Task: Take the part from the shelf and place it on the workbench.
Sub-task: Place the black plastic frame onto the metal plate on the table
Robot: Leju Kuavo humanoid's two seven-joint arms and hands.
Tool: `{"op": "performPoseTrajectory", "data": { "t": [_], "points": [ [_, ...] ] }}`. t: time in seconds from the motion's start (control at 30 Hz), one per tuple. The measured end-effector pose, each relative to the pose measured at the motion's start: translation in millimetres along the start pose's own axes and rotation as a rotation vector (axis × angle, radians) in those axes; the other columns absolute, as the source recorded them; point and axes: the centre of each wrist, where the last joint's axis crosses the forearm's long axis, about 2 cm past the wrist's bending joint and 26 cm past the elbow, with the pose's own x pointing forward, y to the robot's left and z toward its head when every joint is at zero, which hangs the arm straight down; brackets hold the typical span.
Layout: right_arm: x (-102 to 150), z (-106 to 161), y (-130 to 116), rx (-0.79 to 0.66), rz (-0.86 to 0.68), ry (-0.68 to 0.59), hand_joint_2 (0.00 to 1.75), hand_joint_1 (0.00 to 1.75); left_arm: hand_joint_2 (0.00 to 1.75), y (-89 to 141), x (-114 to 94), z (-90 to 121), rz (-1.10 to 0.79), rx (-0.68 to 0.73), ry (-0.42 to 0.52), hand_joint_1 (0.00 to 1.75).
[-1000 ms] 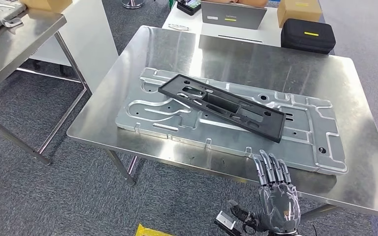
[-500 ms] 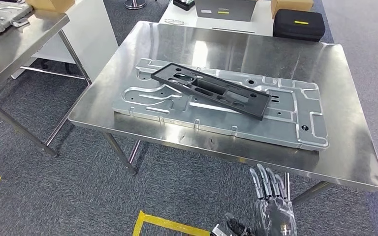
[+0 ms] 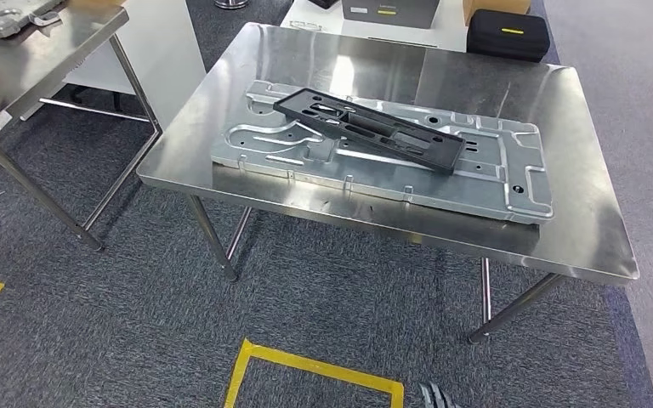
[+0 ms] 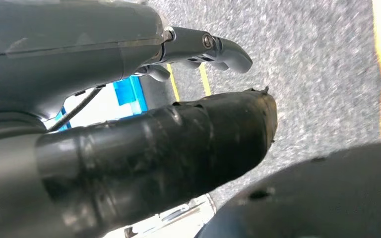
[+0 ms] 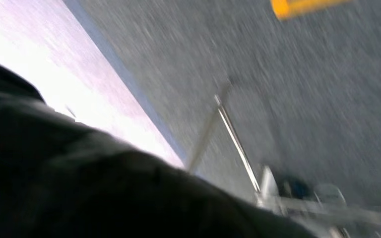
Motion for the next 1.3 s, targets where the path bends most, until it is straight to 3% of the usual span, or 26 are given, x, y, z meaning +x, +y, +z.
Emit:
{"op": "performPoseTrajectory", "data": {
  "t": [0.27, 0.37, 0.47, 0.6, 0.73, 0.83, 0.97, 1.1, 1.3],
  "points": [
    [-22, 6, 30, 0.165, -0.074, 0.159, 0.00, 0.00, 0.00, 1, -1, 0, -0.012, 0.004, -0.002, 0.00],
    [-56, 2, 63, 0.346, -0.181, 0.282, 0.00, 0.00, 0.00, 6, -1, -1, -0.050, 0.015, -0.006, 0.00],
    [-93, 7, 88, 0.585, -0.283, 0.520, 0.00, 0.00, 0.00, 12, 1, -1, -0.078, 0.025, -0.020, 0.00],
    [-103, 17, 102, 0.852, -0.456, 0.984, 0.00, 0.00, 0.00, 18, 5, -1, -0.085, 0.034, -0.041, 0.00],
    [-95, 24, 109, 0.702, -0.969, 1.397, 0.00, 0.00, 0.00, 16, 7, 0, -0.089, 0.042, -0.036, 0.00],
    [-96, 31, 111, 0.571, -1.164, 1.612, 0.00, 0.00, 0.00, 14, 14, 1, -0.093, 0.042, -0.073, 0.00],
    [-113, 33, 105, 0.422, -1.145, 1.772, 0.00, 0.00, 0.00, -15, 27, 6, -0.016, 0.081, -0.118, 0.00],
    [-133, 38, 98, 0.341, -1.128, 1.810, 0.00, 0.00, 0.00, -35, 35, 11, 0.087, 0.089, -0.130, 0.00],
    [-159, 46, 87, 0.268, -1.077, 1.781, 0.00, 0.00, 0.00, -37, 36, 12, 0.270, 0.112, -0.010, 0.00]
  ]
}}
